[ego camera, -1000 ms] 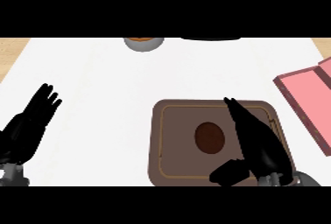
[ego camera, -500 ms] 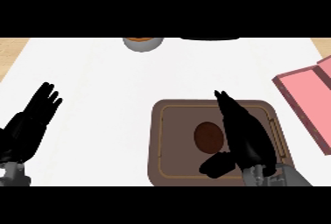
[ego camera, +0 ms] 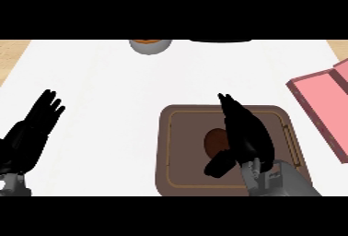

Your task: Pick the cupcake from the tray and place it in the cardboard box

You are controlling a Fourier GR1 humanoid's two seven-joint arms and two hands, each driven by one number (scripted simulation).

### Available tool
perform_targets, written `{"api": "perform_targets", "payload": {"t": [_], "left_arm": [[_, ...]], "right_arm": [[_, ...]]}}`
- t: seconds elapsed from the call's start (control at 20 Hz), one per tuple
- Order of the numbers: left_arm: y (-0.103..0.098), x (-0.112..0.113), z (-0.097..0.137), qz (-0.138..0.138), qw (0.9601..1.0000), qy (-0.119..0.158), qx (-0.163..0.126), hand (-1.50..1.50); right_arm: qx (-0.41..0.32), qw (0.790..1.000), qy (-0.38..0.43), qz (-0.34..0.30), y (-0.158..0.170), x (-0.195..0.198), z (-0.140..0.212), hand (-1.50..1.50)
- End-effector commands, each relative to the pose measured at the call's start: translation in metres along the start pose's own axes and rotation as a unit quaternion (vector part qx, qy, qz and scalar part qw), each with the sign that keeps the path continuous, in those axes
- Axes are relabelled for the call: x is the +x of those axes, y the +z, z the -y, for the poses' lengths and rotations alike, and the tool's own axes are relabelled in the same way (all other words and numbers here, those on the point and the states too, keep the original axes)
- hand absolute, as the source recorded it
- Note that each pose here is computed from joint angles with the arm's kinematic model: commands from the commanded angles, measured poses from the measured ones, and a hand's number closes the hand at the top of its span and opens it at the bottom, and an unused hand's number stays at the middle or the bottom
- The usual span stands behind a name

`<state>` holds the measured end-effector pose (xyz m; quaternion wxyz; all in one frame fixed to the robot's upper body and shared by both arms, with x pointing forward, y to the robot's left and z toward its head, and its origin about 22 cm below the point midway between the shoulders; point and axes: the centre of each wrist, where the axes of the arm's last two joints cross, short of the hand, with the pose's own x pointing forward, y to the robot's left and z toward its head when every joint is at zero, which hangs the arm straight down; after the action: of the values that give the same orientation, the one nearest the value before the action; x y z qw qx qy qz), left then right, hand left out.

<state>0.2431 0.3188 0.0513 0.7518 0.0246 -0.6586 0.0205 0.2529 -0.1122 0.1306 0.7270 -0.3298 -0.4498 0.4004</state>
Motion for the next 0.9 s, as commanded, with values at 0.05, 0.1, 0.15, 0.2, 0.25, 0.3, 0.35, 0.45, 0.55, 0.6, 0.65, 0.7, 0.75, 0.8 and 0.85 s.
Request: {"api": "perform_targets", "payload": {"t": [0.05,0.1,0.15,0.2,0.25,0.3,0.35,0.45,0.55,0.6,0.65,0.7,0.75,0.8,0.85], "left_arm": [[-0.001,0.004,0.013,0.010,0.9999,0.009,0.002,0.00],[-0.002,-0.001,-0.006,-0.006,1.0000,0.006,0.002,0.00],[-0.008,0.000,0.005,0.003,0.9999,0.008,0.005,0.00],[-0.003,-0.009,0.004,-0.003,1.0000,-0.006,-0.004,0.00],[-0.001,0.007,-0.010,0.000,1.0000,-0.007,-0.001,0.00],[0.003,-0.002,0.000,-0.003,1.0000,0.003,-0.005,0.00],[0.008,-0.013,0.001,-0.002,0.9999,0.003,0.010,0.00],[0.008,0.012,-0.006,0.005,1.0000,0.001,-0.003,0.00],[-0.001,-0.001,0.000,0.000,1.0000,0.004,0.001,0.00],[-0.003,0.014,0.000,-0.002,1.0000,0.005,-0.004,0.00],[0.009,-0.002,0.002,-0.002,1.0000,-0.006,0.001,0.00],[0.001,0.006,-0.013,0.003,1.0000,0.002,-0.005,0.00],[-0.007,0.006,-0.003,0.005,1.0000,0.002,0.003,0.00],[0.004,-0.003,-0.004,0.000,1.0000,0.000,0.006,0.00],[0.009,0.007,0.008,0.011,0.9999,0.001,0.001,0.00]], "right_arm": [[0.012,0.994,0.035,-0.105,-0.001,0.018,0.001,-1.50],[0.020,0.992,0.033,-0.117,-0.007,0.002,-0.005,-1.50],[0.024,0.992,0.038,-0.115,-0.012,0.000,0.000,-1.50],[0.012,0.992,0.036,-0.122,-0.015,0.009,-0.017,-1.50],[0.019,0.990,0.041,-0.130,-0.021,0.014,-0.009,-1.50],[0.021,0.991,0.041,-0.128,-0.011,0.010,-0.012,-1.50],[0.025,0.990,0.041,-0.131,-0.008,0.004,-0.019,-1.50],[0.025,0.989,0.040,-0.137,-0.018,0.001,-0.030,-1.50],[0.026,0.989,0.057,-0.131,-0.018,0.006,-0.021,-1.50],[0.023,0.989,0.049,-0.135,-0.015,0.011,-0.029,-1.50],[0.032,0.989,0.048,-0.133,-0.007,0.010,-0.021,-1.50],[0.036,0.990,0.049,-0.129,-0.020,0.013,-0.018,-1.50],[0.037,0.990,0.044,-0.129,-0.015,0.009,-0.019,-1.50],[0.038,0.989,0.052,-0.132,-0.008,0.012,-0.033,-1.50],[0.043,0.987,0.057,-0.143,-0.025,-0.001,-0.039,-1.50]]}}
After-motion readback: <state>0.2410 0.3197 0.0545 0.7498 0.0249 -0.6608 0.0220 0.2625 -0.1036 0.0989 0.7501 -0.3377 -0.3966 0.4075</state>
